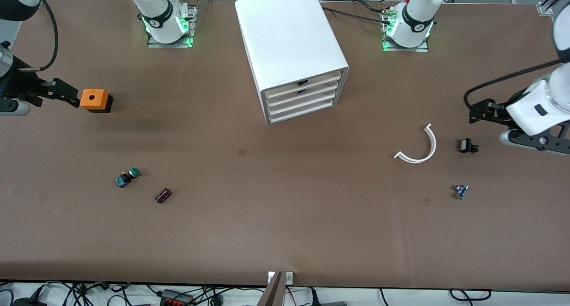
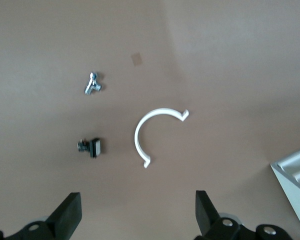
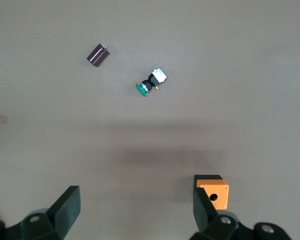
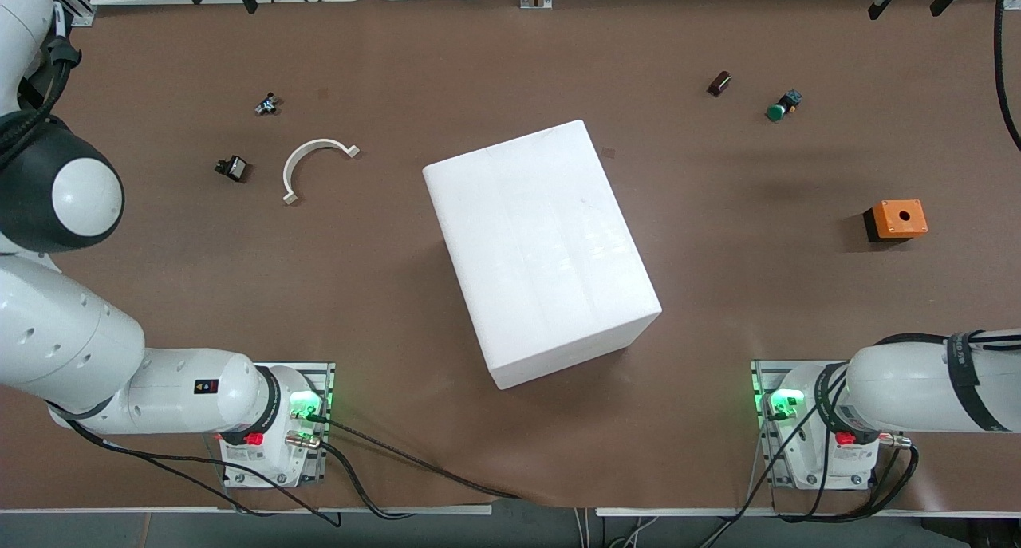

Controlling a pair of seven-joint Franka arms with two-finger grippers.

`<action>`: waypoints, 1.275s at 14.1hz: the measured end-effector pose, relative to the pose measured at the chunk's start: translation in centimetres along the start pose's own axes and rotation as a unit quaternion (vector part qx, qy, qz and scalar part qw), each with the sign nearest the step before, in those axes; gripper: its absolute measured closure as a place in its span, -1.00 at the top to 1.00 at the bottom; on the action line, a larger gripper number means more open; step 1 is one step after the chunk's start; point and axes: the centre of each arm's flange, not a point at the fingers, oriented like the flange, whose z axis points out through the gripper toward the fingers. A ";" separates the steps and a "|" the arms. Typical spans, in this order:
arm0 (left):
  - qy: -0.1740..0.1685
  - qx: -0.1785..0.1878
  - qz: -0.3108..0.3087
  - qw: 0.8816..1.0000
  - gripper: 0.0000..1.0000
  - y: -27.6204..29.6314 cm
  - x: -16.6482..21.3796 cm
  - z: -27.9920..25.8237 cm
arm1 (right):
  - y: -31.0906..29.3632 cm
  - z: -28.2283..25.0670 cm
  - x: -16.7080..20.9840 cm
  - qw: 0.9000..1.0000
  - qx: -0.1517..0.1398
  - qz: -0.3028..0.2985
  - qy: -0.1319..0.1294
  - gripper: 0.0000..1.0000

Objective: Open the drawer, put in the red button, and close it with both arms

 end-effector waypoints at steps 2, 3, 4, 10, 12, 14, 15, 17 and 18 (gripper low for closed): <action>0.029 -0.001 -0.037 0.999 1.00 -0.1 -1.3 0.4 | 0.0 0.0 0.0 1.000 0.000 0.000 0.000 1.00; 0.035 -0.003 -0.061 0.998 1.00 -0.5 -2.3 0.4 | 0.0 0.0 0.0 1.000 0.000 0.000 0.000 1.00; 0.039 -0.006 -0.078 0.996 1.00 -0.8 -3.0 0.3 | 0.0 0.0 0.0 1.000 0.000 0.000 0.000 1.00; 0.077 -0.004 -0.090 0.993 1.00 -1.0 -3.4 -0.6 | 0.0 0.0 0.0 1.000 0.000 0.000 0.000 1.00; 0.079 -0.004 -0.090 0.993 1.00 -1.1 -3.5 -0.8 | 0.0 0.0 0.0 1.000 0.000 0.000 0.000 1.00; 0.079 -0.004 -0.090 0.993 1.00 -1.1 -3.5 -0.8 | 0.0 0.0 0.0 1.000 0.000 0.000 0.000 1.00; 0.080 -0.004 -0.091 0.993 1.00 -1.1 -3.6 -0.9 | 0.0 0.0 0.0 1.000 0.000 0.000 0.000 1.00; 0.074 -0.004 -0.091 0.993 1.00 -1.2 -3.7 -0.7 | 0.0 -0.1 0.0 1.000 0.000 0.000 0.000 1.00; 0.064 -0.005 -0.091 0.994 1.00 -1.3 -3.9 -0.5 | 0.0 -0.1 0.0 1.000 0.000 0.000 0.000 1.00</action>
